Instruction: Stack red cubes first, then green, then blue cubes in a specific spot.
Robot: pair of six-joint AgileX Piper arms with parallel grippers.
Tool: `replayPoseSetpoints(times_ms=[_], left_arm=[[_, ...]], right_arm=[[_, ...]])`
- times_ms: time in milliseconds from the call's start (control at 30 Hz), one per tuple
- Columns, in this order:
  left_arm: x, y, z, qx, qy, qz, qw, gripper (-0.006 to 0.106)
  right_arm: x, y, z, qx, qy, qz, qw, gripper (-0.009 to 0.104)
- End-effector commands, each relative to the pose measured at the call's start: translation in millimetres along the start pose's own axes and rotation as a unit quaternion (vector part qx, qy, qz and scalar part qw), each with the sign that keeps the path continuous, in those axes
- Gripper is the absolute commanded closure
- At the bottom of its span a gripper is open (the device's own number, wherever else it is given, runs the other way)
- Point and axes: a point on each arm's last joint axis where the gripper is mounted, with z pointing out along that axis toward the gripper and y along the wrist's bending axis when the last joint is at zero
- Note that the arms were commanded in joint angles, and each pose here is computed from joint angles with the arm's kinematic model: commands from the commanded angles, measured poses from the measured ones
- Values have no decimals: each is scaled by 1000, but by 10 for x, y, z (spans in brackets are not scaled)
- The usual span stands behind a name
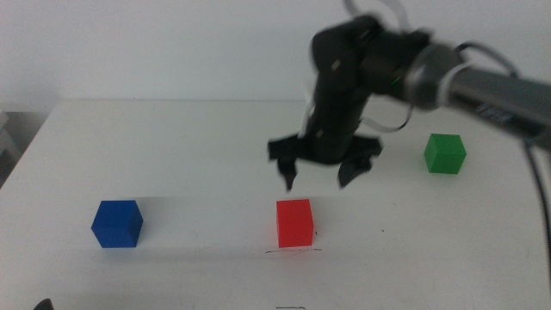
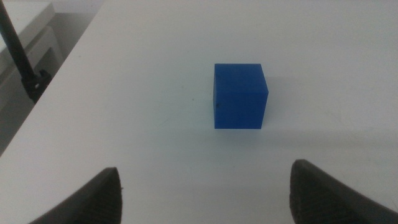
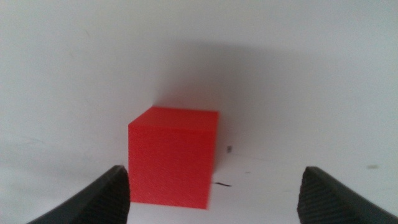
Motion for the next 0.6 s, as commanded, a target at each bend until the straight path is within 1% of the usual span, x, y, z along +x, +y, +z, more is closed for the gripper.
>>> replayPoseSetpoints(times_ms=[0,200,333,433,567], left_arm=[[-84,-5,-22,4,-52,-7,999,10],[-84,-5,-22,4,-52,-7,999,10],[-84,-5,-22,4,-52,-7,999,10],[-84,-5,-22,4,-52,-7,999,10],[-84,-5,-22,4,-52,-7,999,10]], right_arm=[[-44,-176,-628,-18,-72,-8,997,13],[-69,-702,-1016,-11,-115,5,993,13],[-116,-1209,-1185,9,-137,35,990,13],[-178,-1559,-1227,33,-144,50,988,13],[-252,-1912,-1203,52,-148,70,985,13]])
